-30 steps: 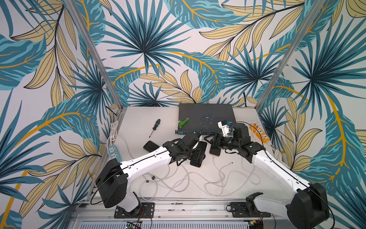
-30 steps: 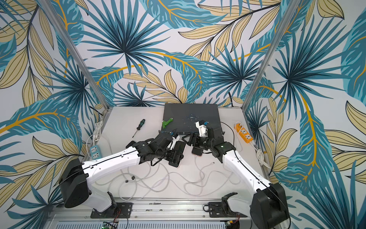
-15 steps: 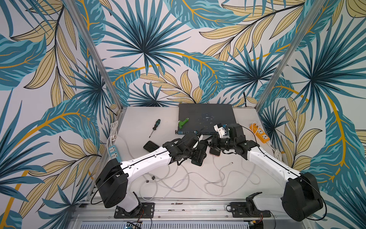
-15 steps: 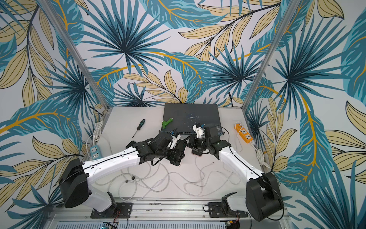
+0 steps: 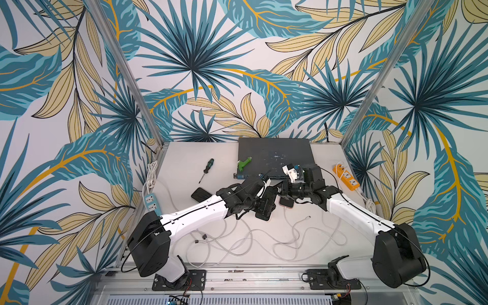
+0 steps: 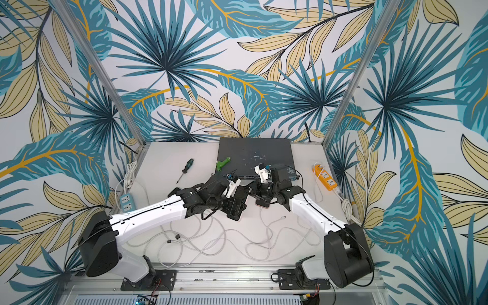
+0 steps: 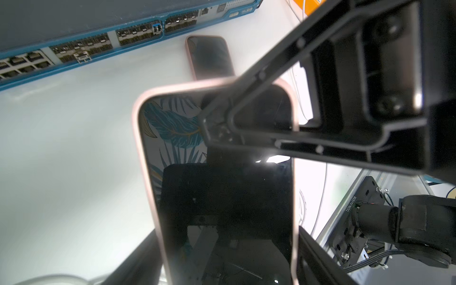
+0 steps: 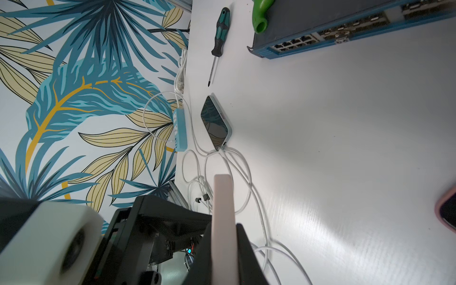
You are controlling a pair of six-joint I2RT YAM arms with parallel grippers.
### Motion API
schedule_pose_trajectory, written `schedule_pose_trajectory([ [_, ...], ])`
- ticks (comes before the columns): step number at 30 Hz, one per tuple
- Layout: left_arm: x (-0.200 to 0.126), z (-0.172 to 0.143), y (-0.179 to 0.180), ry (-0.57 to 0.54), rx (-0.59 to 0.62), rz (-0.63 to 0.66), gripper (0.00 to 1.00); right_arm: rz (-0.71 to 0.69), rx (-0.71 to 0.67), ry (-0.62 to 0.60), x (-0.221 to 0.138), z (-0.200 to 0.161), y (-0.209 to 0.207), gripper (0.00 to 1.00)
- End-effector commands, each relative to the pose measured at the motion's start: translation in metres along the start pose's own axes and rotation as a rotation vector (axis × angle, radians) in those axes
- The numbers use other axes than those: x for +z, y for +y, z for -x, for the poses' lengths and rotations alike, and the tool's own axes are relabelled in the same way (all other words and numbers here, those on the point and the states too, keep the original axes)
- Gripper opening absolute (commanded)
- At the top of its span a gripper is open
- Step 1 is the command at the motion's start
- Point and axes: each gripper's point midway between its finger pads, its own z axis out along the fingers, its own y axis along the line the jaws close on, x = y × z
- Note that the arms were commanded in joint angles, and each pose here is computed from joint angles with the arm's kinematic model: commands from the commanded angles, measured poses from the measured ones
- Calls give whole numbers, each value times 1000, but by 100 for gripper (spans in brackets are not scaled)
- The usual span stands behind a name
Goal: Plug the charging cable into the phone
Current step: Place the charging cable at the center of the board.
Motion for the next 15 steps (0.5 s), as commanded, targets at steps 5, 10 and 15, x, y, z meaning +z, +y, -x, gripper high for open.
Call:
schedule_pose_trajectory([
  [5, -88, 34, -41, -187, 51, -228, 89, 109, -201, -84, -40, 20, 56, 0],
  [10, -136, 34, -53, -309, 19, -451, 92, 267, -293, -50, -59, 15, 96, 0],
  [15, -140, 31, -69, -276, 27, -559, 90, 434, -357, -12, -73, 9, 133, 0],
])
